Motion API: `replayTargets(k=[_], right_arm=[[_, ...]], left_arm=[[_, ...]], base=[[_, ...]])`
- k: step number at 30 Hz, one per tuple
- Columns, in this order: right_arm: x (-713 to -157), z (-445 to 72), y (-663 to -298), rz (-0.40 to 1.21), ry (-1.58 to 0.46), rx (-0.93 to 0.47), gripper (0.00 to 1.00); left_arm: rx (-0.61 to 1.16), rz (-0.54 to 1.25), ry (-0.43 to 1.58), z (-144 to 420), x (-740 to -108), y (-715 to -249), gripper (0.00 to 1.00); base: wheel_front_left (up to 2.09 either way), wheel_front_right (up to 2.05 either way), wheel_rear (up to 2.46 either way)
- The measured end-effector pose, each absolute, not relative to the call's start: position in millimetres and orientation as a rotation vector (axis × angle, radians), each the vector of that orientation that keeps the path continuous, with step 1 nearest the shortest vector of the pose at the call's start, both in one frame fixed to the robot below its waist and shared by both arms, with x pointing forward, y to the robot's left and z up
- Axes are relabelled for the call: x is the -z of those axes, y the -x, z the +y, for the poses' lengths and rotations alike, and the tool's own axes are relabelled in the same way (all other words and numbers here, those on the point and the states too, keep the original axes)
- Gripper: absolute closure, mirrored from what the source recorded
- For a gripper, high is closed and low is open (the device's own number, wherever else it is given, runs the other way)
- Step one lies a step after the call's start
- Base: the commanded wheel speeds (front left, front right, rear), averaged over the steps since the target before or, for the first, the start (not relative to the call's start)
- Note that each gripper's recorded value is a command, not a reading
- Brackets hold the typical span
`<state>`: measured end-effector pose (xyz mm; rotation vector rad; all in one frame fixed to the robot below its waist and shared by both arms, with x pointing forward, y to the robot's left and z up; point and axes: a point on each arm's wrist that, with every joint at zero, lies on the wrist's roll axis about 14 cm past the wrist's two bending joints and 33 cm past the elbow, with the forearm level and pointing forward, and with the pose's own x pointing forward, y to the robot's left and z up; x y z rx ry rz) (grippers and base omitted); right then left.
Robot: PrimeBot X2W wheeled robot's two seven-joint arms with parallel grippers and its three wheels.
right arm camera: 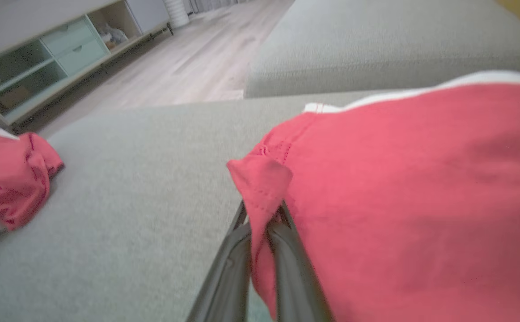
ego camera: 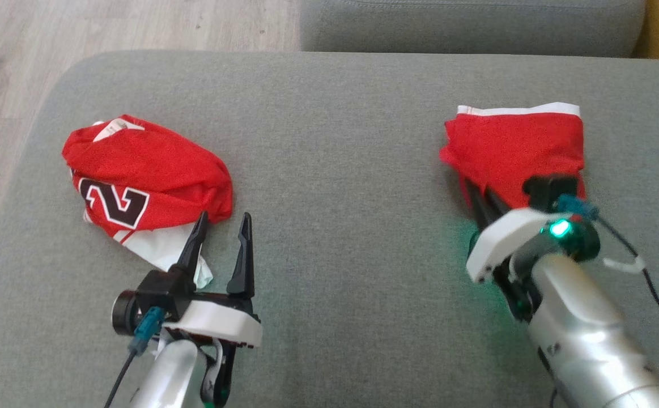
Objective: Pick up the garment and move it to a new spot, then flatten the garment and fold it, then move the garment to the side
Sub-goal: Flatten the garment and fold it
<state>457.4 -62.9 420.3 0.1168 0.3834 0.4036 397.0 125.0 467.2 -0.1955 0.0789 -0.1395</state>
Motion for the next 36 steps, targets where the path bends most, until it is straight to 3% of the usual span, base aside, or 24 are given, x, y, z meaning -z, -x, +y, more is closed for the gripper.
replayTargets(k=[4, 5, 6, 15, 20, 25, 29, 36], right_arm=[[-402, -66, -441, 0.444, -0.064, -0.423, 1.0], [-398, -67, -437, 0.456, -0.043, -0.432, 0.09], [-396, -69, -434, 0.463, -0.032, -0.435, 0.0], [-428, -116, -447, 0.301, -0.098, -0.283, 0.0], [-494, -175, -464, 0.055, -0.097, -0.125, 0.0], [-491, -213, -421, 0.002, -0.063, 0.022, 0.0], [-480, -220, -390, 0.019, -0.032, 0.058, 0.0], [-479, -222, -386, 0.011, -0.071, 0.071, 0.0]], left_arm=[[0.147, 0.08, 0.197, 122, -467, -398, 0.0], [0.151, 0.08, 0.198, 120, -467, -398, 0.0], [0.155, 0.081, 0.198, 119, -467, -398, 0.0], [0.207, 0.068, 0.205, 100, -472, -401, 0.0], [0.247, 0.039, 0.212, 87, -483, -406, 0.0], [0.28, 0.023, 0.216, 75, -489, -408, 0.0], [0.297, 0.023, 0.221, 69, -489, -406, 0.0], [0.305, 0.066, 0.227, 67, -474, -401, 0.0]], base=[[0.0, 0.0, 0.0], [0.0, 0.0, 0.0], [0.0, 0.0, 0.0], [0.0, 0.0, 0.0], [0.0, 0.0, 0.0], [0.0, 0.0, 0.0], [0.0, 0.0, 0.0], [0.0, 0.0, 0.0]])
